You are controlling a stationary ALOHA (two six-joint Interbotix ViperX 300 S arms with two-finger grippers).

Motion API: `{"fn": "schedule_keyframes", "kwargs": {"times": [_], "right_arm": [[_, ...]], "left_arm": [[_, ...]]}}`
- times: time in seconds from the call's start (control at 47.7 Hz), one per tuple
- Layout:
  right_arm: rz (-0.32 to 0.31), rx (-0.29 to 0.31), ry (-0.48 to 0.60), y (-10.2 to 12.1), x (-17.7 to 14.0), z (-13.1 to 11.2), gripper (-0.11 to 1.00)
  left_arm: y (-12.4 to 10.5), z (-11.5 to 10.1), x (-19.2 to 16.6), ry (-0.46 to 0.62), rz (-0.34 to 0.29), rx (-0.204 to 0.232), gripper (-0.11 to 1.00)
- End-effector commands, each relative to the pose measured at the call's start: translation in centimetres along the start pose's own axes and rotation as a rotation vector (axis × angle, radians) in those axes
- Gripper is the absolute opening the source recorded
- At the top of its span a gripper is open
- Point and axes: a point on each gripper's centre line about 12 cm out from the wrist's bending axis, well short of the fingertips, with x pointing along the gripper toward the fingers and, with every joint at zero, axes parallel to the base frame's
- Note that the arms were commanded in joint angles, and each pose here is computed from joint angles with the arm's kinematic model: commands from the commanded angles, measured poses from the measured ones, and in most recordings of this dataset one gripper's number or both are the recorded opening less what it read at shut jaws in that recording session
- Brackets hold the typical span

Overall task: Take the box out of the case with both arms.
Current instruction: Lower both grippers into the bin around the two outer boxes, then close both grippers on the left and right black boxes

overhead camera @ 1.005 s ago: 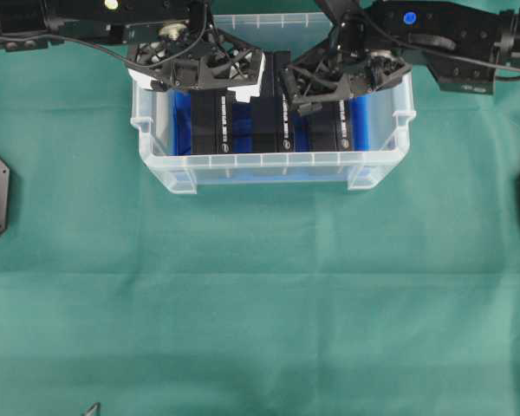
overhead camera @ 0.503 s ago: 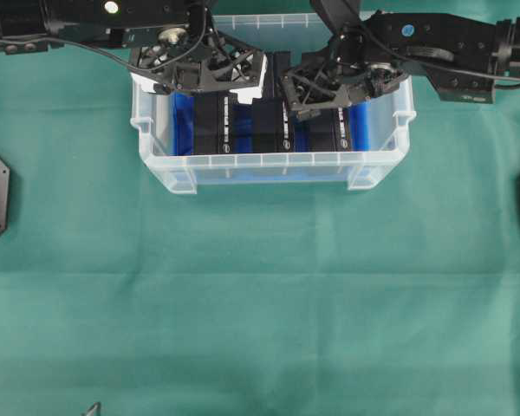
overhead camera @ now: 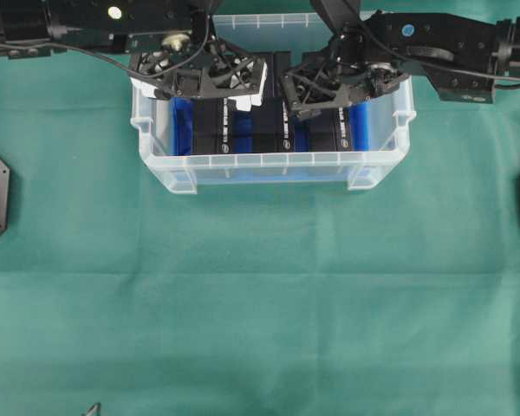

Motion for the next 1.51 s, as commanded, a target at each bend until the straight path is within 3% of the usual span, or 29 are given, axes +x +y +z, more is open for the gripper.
{"fn": "schedule_keyframes", "kwargs": {"times": [0.0,0.105,0.901,1.152,1.487], "right_arm": [[0.001,0.026,-0.001,-0.2,-0.3,0.1,0.85],[0.001,0.042,-0.003,-0.3,-0.2,0.1,0.67],[0.037,0.046,-0.017,0.4,-0.8,0.5,0.67],[0.088,0.063,-0.049,1.5,-4.5,1.7,0.67],[0.088,0.057,-0.114,1.9,-9.9,3.4,0.67]], "left_arm": [[0.3,-0.2,-0.2,0.006,0.016,0.008,0.72],[0.2,-0.2,-0.3,0.006,0.012,0.015,0.66],[-0.6,0.2,-1.8,-0.012,-0.028,0.014,0.66],[-1.3,0.7,-4.6,-0.026,-0.057,0.014,0.66],[-2.4,1.5,-9.6,-0.049,-0.089,0.041,0.66]]}}
